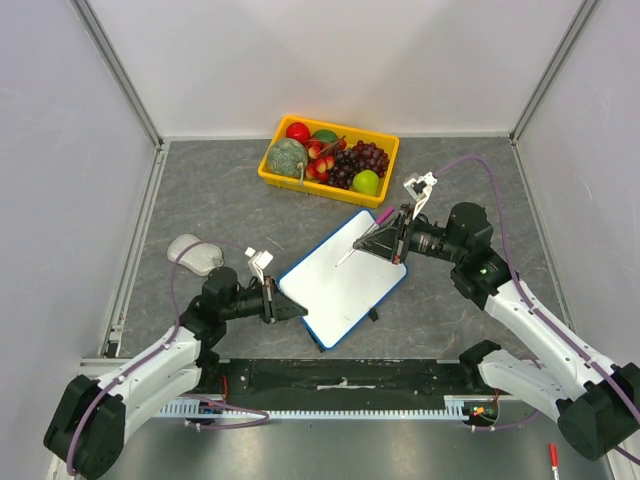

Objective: Write a sentence on the whiteboard
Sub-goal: Adjust the whiteboard on the whiteboard stand.

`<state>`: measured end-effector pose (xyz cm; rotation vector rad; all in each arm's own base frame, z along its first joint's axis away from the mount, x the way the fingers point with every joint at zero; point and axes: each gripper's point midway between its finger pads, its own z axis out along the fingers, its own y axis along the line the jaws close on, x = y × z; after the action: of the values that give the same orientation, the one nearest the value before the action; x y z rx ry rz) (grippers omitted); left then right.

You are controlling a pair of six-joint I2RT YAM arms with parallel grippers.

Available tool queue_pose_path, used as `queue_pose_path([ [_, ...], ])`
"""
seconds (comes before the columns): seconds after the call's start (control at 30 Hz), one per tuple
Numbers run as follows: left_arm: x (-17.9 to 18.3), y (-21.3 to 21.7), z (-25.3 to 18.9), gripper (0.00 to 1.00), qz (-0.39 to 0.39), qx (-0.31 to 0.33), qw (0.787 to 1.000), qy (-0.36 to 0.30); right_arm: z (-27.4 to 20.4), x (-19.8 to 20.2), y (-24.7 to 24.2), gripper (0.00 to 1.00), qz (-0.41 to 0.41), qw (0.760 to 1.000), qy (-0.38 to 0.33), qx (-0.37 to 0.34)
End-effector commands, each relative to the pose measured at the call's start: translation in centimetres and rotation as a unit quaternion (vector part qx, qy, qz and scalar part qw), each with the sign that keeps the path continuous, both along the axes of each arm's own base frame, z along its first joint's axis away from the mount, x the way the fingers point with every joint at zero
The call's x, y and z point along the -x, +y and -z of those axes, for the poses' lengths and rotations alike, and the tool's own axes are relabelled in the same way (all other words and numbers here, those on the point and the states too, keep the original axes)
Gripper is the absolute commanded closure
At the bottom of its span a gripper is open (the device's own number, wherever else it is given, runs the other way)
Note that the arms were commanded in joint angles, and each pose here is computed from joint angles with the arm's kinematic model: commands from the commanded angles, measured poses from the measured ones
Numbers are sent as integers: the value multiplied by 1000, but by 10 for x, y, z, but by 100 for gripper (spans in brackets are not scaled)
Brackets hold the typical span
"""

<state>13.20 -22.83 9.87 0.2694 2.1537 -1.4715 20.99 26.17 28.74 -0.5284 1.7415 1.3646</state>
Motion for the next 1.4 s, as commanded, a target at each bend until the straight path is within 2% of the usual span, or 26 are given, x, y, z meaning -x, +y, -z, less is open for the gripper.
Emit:
queue_pose_path([
  [0.0, 2, -6, -26, 98, 33, -1, 999, -31, -15, 0, -1, 100, 0, 1000, -15, -11],
  [0.13, -4, -3, -43, 98, 16, -12, 999, -41, -14, 0, -1, 100, -2, 1000, -14, -10],
  [0.37, -11, 11, -54, 98, -24, -72, 997, -28, -12, 0, 0, 100, -7, 1000, -14, -7],
  [0.5, -22, 30, -48, 98, -92, -126, 988, -3, -8, 0, 1, 100, -9, 1000, -12, -5],
  [0.73, -36, 57, -41, 98, -185, -172, 967, 14, -6, 1, 1, 100, -15, 1000, -11, -6],
  [0.97, -34, 58, -26, 98, -185, -193, 962, 48, -3, 1, 1, 100, -16, 1000, -8, -4],
  [1.17, -28, 62, -36, 98, -204, -179, 961, 50, -1, 1, 1, 100, -17, 1000, -6, -2],
  [1.37, -17, 65, -33, 98, -213, -191, 955, 79, 3, 0, 1, 100, -16, 1000, -3, -1],
])
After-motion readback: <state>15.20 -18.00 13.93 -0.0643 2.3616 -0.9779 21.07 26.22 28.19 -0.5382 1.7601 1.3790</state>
